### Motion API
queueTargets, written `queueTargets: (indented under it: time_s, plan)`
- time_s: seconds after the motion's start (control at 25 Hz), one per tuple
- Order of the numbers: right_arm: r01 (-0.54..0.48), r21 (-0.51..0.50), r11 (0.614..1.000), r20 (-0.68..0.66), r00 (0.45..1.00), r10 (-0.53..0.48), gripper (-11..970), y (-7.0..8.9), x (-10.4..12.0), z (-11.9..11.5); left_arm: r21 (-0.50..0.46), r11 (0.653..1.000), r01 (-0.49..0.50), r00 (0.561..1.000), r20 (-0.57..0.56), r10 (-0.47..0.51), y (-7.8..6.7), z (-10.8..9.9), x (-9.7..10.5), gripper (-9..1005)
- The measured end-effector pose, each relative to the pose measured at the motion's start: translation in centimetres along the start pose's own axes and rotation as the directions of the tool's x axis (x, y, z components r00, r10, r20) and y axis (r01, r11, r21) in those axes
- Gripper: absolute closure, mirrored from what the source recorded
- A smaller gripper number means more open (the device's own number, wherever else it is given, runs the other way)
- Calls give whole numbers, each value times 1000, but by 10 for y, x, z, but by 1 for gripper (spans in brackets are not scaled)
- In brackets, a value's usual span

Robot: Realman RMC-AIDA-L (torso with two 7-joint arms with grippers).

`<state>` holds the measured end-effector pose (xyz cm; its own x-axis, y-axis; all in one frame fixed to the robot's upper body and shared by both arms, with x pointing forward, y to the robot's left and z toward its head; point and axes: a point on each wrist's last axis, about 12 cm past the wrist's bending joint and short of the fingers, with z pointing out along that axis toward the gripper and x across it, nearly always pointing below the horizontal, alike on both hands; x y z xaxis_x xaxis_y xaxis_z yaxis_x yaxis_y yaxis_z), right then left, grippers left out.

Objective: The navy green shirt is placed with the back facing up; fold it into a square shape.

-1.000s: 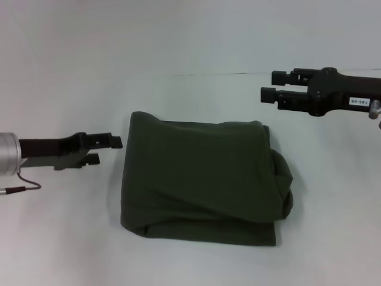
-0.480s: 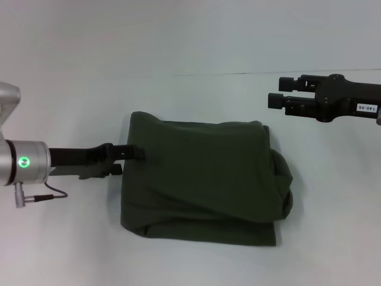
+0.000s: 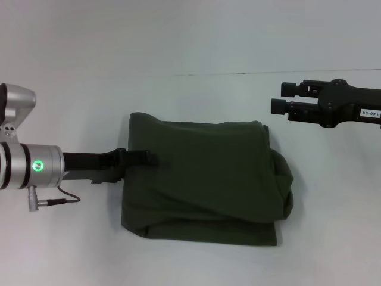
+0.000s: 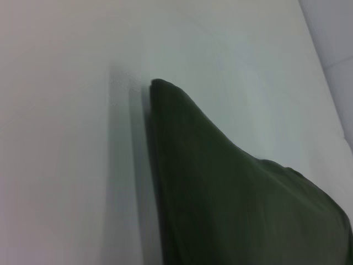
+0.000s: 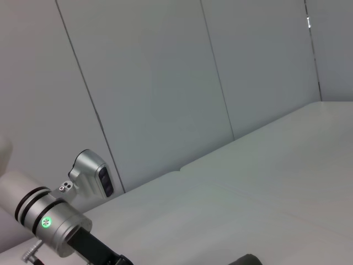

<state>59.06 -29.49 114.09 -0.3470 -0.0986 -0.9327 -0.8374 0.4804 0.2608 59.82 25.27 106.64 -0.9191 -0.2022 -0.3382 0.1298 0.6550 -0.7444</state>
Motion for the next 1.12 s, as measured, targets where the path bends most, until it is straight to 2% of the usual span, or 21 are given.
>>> queueTargets:
  time_s: [0.48,0.88,1.12]
  plan:
    - [-1,-6,1000,-4,1000,0,292,1,1,0,27,1000,12,1000,-22,-12,-6,6,4,124]
    - [-1,-8,1000,3,1000,1,290,2,1,1,20,999,25,999,-31,-24,-4,6,6,330]
    - [0,3,1000,3,1000,0,289,0,1,0,24,1000,21,999,-29,-20,-3,4,6,572]
